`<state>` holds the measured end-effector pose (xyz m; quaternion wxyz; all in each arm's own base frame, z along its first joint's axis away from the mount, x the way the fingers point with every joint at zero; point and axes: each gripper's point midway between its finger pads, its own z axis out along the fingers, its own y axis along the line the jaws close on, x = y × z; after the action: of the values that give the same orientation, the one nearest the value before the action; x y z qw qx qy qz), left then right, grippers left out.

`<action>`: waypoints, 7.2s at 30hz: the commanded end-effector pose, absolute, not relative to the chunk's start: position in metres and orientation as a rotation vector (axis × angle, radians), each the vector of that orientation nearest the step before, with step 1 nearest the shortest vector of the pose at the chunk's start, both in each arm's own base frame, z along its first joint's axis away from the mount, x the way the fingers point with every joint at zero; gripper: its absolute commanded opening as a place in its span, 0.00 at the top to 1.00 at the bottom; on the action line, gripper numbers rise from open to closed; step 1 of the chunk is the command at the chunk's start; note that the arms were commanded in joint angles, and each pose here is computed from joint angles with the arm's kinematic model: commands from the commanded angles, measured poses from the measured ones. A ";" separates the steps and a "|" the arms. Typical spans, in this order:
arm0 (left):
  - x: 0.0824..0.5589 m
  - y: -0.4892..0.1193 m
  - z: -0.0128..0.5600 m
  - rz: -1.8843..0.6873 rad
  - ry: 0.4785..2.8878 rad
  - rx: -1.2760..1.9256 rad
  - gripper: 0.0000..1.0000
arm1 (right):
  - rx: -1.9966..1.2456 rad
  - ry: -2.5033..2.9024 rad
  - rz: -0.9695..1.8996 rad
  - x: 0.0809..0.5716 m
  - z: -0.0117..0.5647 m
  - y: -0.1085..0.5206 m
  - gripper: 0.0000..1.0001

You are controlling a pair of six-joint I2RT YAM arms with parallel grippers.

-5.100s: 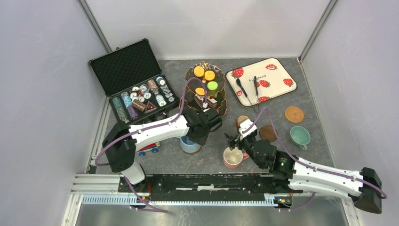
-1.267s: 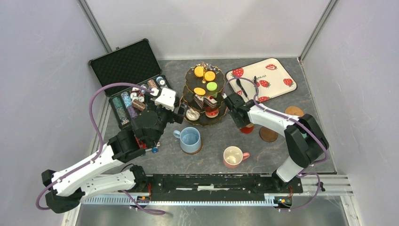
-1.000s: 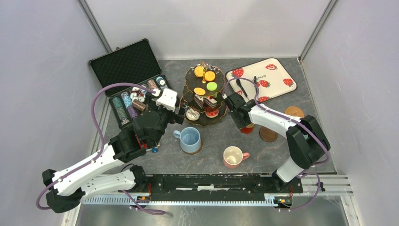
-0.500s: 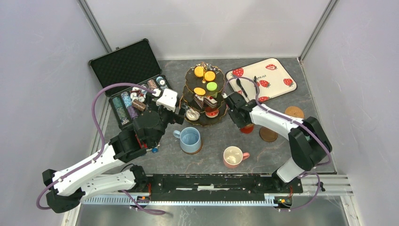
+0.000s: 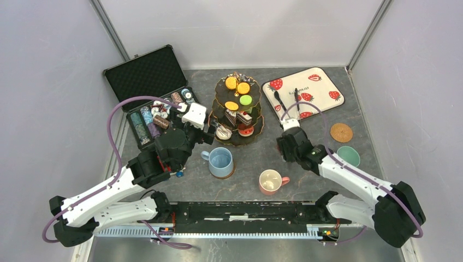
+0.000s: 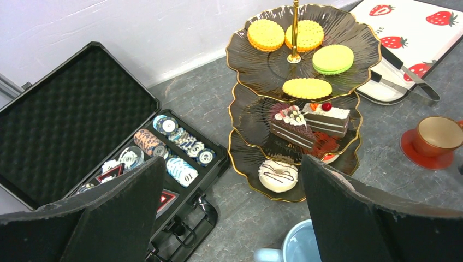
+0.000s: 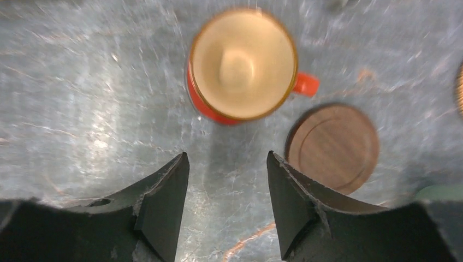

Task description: Serve the afternoon tea

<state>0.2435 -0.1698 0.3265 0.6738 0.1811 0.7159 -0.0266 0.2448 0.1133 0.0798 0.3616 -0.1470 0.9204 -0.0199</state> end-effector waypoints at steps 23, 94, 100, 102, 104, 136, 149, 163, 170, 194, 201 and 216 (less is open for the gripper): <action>0.246 -0.173 0.333 -0.076 1.583 0.378 0.00 | -0.063 2.201 -0.062 0.281 0.024 0.112 0.60; 0.244 -0.173 0.336 -0.095 1.583 0.380 0.00 | 0.035 2.385 0.736 0.203 0.025 0.172 0.43; 0.245 -0.174 0.334 -0.085 1.585 0.382 0.00 | 0.005 2.365 0.749 0.217 0.032 0.185 0.43; 0.245 -0.173 0.335 -0.085 1.585 0.381 0.00 | -0.021 2.370 0.758 0.219 0.032 0.192 0.43; 0.245 -0.172 0.334 -0.078 1.585 0.380 0.00 | -0.051 2.382 0.758 0.221 0.032 0.199 0.43; 0.249 -0.173 0.328 -0.038 1.588 0.389 0.00 | -0.511 2.294 0.653 0.254 0.086 0.263 0.31; 0.256 -0.171 0.320 0.014 1.602 0.395 0.00 | -0.607 2.399 0.571 0.245 0.048 0.253 0.22; 0.262 -0.173 0.314 0.023 1.620 0.398 0.00 | -0.647 2.414 0.843 0.223 0.042 0.308 0.26; 0.264 -0.172 0.313 0.025 1.625 0.394 0.00 | -0.646 2.368 0.955 0.217 0.049 0.326 0.28; 0.259 -0.175 0.319 -0.040 1.625 0.389 0.00 | -0.608 2.415 0.468 0.235 0.041 0.256 0.64; 0.260 -0.173 0.318 -0.029 1.625 0.388 0.00 | -0.611 2.413 0.600 0.229 0.031 0.279 0.77; 0.262 -0.173 0.315 -0.013 1.630 0.389 0.00 | -0.624 2.378 0.761 0.224 0.031 0.320 0.77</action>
<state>0.2599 -0.1747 0.3003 0.6535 0.1939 0.7316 0.0049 0.2244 0.3093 0.0249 0.2825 -0.2289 0.8919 0.2690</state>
